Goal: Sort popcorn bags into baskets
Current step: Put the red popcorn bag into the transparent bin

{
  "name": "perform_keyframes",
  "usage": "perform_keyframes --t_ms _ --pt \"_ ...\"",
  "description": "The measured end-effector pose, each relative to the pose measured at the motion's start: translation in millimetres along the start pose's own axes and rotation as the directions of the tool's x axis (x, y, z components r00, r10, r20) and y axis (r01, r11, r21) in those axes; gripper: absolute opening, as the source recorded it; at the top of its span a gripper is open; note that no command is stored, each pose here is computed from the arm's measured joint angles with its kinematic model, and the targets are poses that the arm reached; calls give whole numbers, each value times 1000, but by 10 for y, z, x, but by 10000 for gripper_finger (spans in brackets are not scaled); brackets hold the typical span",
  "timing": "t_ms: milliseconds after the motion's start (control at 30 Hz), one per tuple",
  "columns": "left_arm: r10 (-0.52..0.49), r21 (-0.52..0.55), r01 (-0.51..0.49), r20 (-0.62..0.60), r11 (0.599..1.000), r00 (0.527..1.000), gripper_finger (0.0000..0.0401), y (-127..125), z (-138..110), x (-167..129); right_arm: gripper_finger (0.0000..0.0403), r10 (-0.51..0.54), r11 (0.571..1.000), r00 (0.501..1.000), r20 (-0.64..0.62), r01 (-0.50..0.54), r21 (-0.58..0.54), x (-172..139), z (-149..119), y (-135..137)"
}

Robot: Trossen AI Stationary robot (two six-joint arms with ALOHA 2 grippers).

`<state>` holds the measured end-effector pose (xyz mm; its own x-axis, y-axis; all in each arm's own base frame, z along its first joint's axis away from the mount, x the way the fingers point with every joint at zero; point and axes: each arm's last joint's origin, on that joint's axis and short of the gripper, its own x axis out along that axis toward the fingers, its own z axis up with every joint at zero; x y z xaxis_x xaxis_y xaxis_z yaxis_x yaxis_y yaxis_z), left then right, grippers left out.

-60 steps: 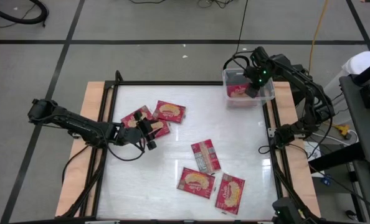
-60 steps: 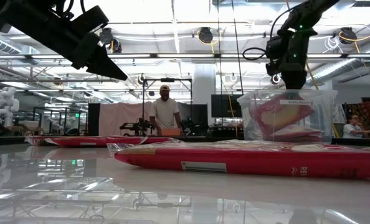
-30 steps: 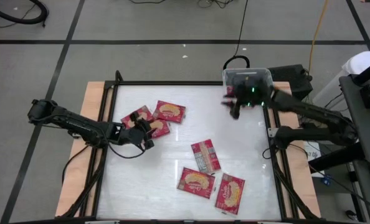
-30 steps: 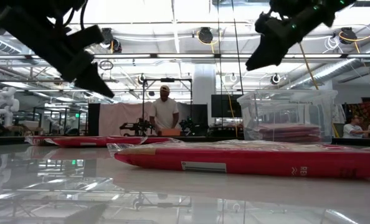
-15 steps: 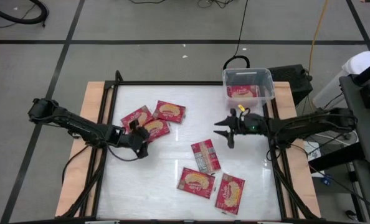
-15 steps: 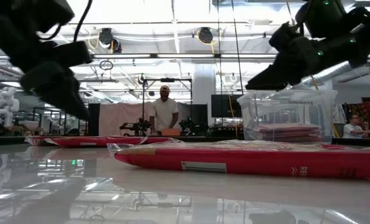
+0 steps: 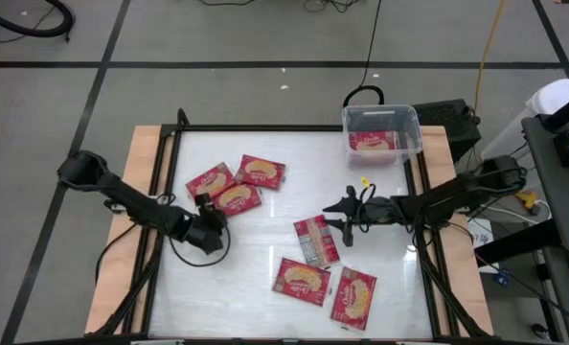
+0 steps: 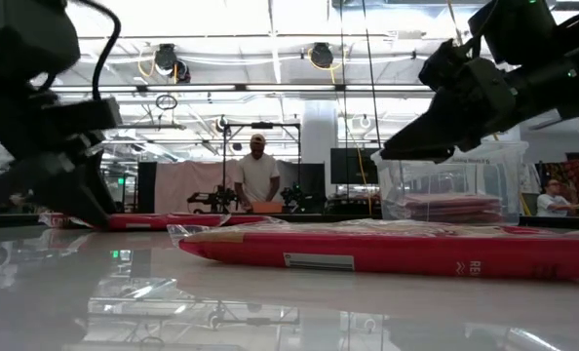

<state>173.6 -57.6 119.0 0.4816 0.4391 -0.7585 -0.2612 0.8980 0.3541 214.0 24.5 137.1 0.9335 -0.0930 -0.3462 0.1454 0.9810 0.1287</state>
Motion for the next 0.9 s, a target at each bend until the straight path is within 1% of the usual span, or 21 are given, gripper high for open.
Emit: perform_keyframes --t_ms 67,133,300,367,400,500,533,567,633,700,767,800,833,867,900 --pt "56 7 -56 -3 998 998 175 -9 -20 47 157 4 1000 1000 11 -4 -4 40 -41 47" --pt "86 14 -85 -21 996 996 175 -13 -38 97 157 4 1000 1000 25 -4 -3 87 -72 90" --pt "116 10 -116 -59 993 991 170 -7 -50 189 157 17 1000 999 48 -18 17 226 -103 186" --pt "119 28 -117 -62 993 991 150 -4 -50 201 157 23 1000 999 43 -24 19 293 -109 226" --pt "116 44 -114 -61 993 991 134 -6 -48 203 157 28 999 999 46 -29 22 332 -99 251" --pt "106 81 -103 -40 991 994 67 -17 -27 206 157 34 999 998 45 -35 21 452 -72 315" --pt "104 81 -101 -27 992 994 41 -17 -16 203 157 35 999 998 49 -36 22 502 -54 337" --pt "97 72 -96 -13 993 995 24 -20 0 203 157 34 999 998 51 -35 22 542 -41 353" --pt "78 50 -79 23 996 997 19 -39 49 204 157 28 999 998 60 -30 31 636 -8 390" --pt "38 65 -42 56 997 998 29 -72 123 170 157 2 999 997 73 -5 52 721 22 417" --pt "6 138 -18 85 990 996 36 -123 212 126 157 -14 997 996 84 8 80 800 50 444" --pt "-2 204 -17 95 979 995 37 -147 246 98 157 -14 995 996 87 6 95 835 61 459" --pt "-11 285 -20 108 958 994 37 -172 284 66 157 -13 995 996 89 4 103 859 70 469" --pt "-24 370 -24 124 929 992 35 -203 330 31 157 -13 994 996 92 3 113 878 79 478" --pt "-36 455 -33 142 890 989 31 -232 374 -3 157 -12 992 995 96 0 127 897 95 488"
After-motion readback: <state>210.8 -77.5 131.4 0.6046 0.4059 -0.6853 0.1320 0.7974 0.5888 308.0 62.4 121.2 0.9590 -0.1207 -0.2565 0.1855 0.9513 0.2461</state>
